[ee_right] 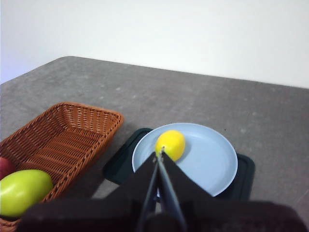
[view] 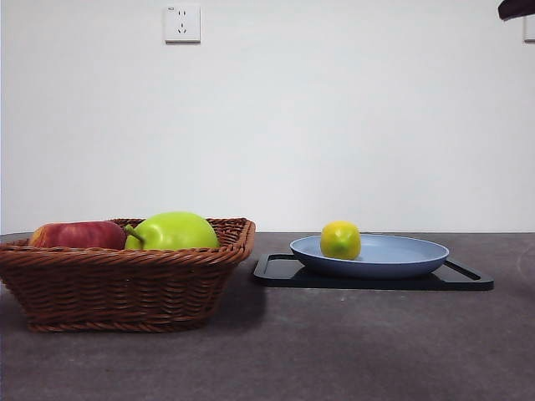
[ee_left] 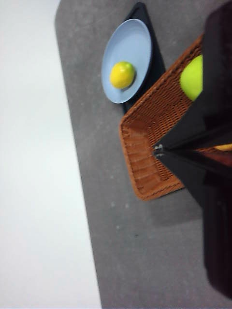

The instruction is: Take the lemon from the basket,put the lemon in the plate,hand out the plate

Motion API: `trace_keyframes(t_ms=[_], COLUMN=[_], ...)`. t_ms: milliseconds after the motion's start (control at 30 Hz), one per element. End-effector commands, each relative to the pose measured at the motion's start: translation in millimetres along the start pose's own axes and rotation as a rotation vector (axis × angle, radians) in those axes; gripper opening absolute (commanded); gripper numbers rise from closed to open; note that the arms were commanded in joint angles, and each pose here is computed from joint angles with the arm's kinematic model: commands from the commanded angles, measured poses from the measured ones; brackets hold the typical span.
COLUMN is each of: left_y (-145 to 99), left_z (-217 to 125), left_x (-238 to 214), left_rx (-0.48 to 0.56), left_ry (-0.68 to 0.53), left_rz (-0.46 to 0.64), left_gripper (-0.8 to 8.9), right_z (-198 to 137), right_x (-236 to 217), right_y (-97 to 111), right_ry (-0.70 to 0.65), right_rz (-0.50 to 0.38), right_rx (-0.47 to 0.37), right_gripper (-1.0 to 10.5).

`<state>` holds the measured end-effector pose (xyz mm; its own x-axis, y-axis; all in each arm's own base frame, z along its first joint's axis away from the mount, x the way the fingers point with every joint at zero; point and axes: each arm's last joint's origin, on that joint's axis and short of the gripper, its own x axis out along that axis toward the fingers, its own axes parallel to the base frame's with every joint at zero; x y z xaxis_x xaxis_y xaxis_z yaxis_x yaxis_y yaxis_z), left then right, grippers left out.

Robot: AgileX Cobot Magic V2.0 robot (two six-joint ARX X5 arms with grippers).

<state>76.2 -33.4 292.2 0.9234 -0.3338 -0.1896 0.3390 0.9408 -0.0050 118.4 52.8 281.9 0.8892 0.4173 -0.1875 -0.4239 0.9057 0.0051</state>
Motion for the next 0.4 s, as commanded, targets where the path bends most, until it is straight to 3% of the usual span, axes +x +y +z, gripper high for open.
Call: trace_keyframes(t_ms=[33,400], left_y=[-0.2,-0.2], left_z=[1.6,1.6], left_x=[0.2,0.4], left_rx=[-0.009,-0.009], left_ry=[-0.004,-0.003], left_rz=[-0.001,-0.001], left_gripper=[0.06,0.06], right_z=[2.2,1.8], right_x=[1.5,2.5], right_y=[0.6,0.6], right_ry=[-0.003,0.002], right_rz=[0.001,0.001], right_rx=[0.027,0.027], right_gripper=[0.0,0.0])
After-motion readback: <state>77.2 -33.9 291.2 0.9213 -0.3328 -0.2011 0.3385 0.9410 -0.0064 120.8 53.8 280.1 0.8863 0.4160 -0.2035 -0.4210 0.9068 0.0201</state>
